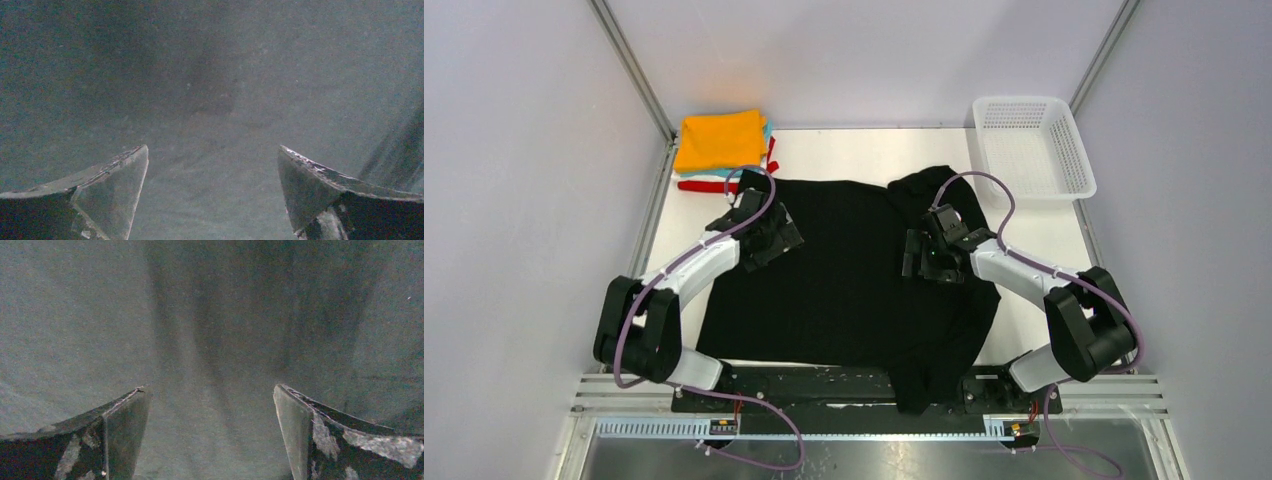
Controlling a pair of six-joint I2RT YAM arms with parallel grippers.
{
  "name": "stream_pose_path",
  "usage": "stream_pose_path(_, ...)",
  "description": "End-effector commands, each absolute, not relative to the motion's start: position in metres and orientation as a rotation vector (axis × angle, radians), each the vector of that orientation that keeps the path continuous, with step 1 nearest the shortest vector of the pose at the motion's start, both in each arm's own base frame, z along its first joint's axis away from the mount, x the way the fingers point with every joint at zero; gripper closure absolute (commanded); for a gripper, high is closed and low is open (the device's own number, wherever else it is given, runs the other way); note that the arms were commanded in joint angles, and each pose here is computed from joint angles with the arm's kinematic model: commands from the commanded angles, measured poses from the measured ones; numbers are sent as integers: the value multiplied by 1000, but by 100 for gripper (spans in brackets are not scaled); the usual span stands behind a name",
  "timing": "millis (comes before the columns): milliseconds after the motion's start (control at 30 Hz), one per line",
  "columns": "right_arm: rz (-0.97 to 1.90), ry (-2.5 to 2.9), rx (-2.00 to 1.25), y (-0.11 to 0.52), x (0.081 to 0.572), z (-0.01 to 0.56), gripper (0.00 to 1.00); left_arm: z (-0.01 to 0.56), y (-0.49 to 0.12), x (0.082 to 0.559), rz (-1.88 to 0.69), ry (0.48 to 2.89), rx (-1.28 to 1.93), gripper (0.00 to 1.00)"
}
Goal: Fold and stack the t-shirts
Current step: Flatten out the tshirt
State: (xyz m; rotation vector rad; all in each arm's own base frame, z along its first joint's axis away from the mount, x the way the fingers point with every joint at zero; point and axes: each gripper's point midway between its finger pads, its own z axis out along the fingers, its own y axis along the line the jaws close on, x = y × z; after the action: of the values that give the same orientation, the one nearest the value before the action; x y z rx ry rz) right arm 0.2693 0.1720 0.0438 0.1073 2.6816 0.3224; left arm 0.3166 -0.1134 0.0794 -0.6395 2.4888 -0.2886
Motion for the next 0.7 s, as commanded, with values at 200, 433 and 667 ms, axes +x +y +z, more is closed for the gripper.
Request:
stream_pose_path(200,329,2770,209,185,280,19,0,39,-120,356,-210,2538,-676,1)
stream_pose_path(433,351,2782,263,185,325,20,1,15,-117,395,-187,2594,-722,1)
stream_pose_path(667,383,2771,286,188,381,26,0,20,-105,443,-219,2554,-791,1)
